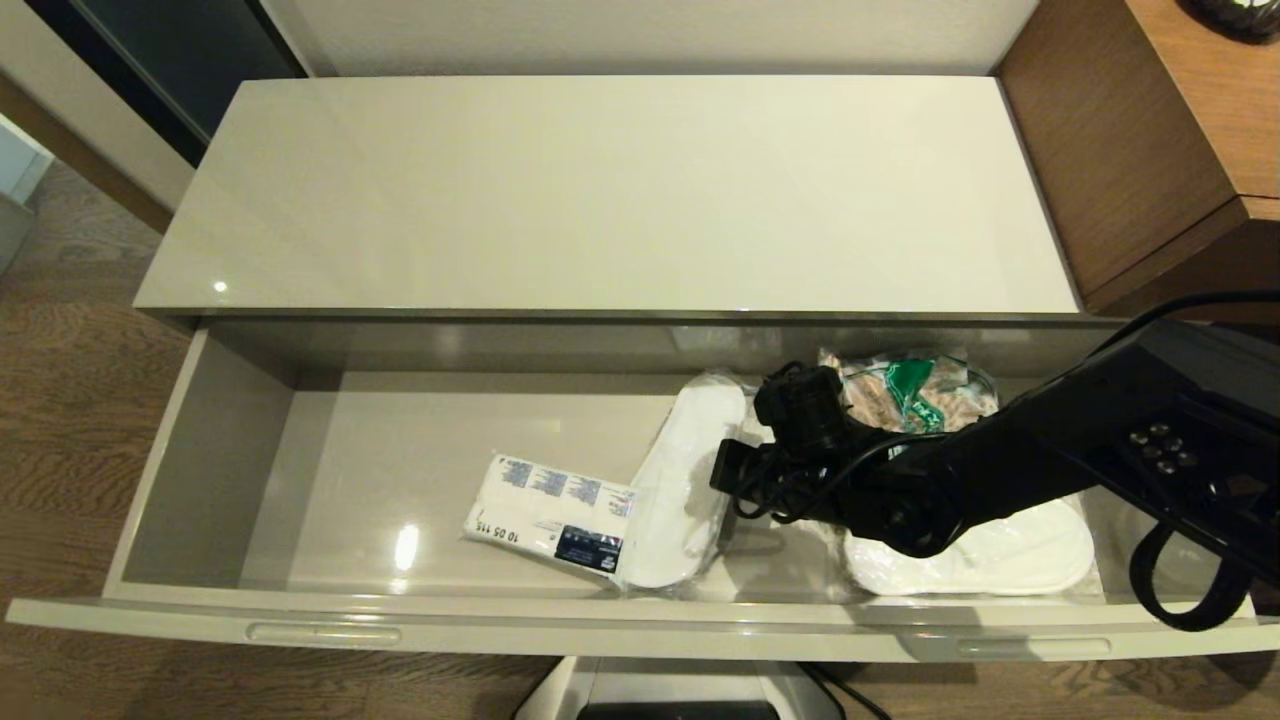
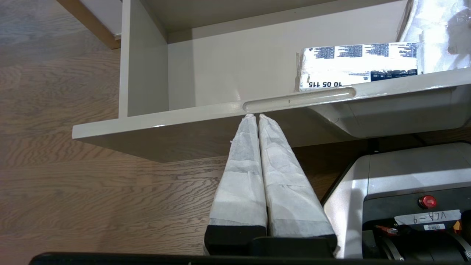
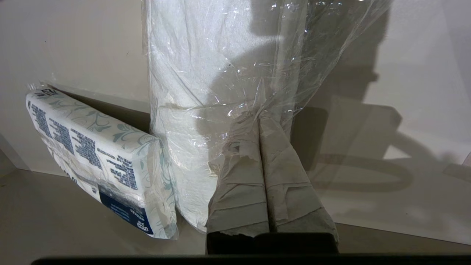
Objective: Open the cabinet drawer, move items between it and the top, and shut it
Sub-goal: Take out the disposable slippers from the drawer
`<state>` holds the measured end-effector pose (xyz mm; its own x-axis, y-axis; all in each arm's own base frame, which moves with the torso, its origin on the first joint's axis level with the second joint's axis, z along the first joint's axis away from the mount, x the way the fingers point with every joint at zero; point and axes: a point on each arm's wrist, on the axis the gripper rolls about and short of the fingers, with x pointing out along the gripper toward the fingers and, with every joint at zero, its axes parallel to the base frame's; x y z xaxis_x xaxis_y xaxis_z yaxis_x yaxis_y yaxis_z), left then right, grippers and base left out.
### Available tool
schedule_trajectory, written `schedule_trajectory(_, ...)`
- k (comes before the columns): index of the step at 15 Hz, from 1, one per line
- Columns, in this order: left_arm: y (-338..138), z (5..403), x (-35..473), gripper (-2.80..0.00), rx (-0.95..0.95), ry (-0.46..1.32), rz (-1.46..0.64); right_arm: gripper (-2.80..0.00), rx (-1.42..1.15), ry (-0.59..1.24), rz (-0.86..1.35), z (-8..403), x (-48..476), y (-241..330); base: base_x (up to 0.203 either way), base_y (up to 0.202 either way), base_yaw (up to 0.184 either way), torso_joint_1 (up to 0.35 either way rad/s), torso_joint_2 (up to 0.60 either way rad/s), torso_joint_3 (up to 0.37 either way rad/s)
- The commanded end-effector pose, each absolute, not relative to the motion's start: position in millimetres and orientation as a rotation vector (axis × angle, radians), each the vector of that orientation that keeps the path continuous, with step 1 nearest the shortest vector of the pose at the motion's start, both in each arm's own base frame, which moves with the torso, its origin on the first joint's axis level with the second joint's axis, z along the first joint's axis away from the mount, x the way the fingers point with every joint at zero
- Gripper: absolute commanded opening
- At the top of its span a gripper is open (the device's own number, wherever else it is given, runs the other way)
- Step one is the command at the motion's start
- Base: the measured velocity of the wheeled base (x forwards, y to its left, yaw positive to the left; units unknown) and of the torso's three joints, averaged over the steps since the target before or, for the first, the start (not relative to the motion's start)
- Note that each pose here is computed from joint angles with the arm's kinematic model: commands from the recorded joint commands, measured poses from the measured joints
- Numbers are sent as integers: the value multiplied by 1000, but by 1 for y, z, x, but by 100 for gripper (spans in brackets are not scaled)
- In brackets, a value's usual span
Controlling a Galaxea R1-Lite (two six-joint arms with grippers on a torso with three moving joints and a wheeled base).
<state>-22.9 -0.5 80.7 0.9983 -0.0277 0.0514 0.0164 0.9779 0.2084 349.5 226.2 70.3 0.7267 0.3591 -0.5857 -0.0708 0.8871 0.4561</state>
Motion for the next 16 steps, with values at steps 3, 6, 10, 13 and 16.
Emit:
schedule_trajectory(3, 0, 81, -23, -280, 211, -53, -22, -280, 429, 721, 247, 73, 349, 226, 0, 0, 0, 0, 0, 0)
schedule_trajectory(6, 0, 81, -23, -280, 211, -53, -22, -280, 429, 665, 293, 114, 330, 221, 0, 0, 0, 0, 0, 0)
schedule_trajectory(10, 0, 81, -23, -280, 211, -53, -22, -280, 401, 661, 333, 150, 296, 214, 0, 0, 0, 0, 0, 0)
schedule_trajectory(13, 0, 81, -23, -280, 211, -53, -22, -280, 381, 689, 329, 170, 277, 203, 0, 0, 0, 0, 0, 0)
schedule_trajectory(16, 0, 81, -23, -280, 211, -53, -22, -280, 371, 697, 329, 183, 265, 195, 0, 0, 0, 0, 0, 0)
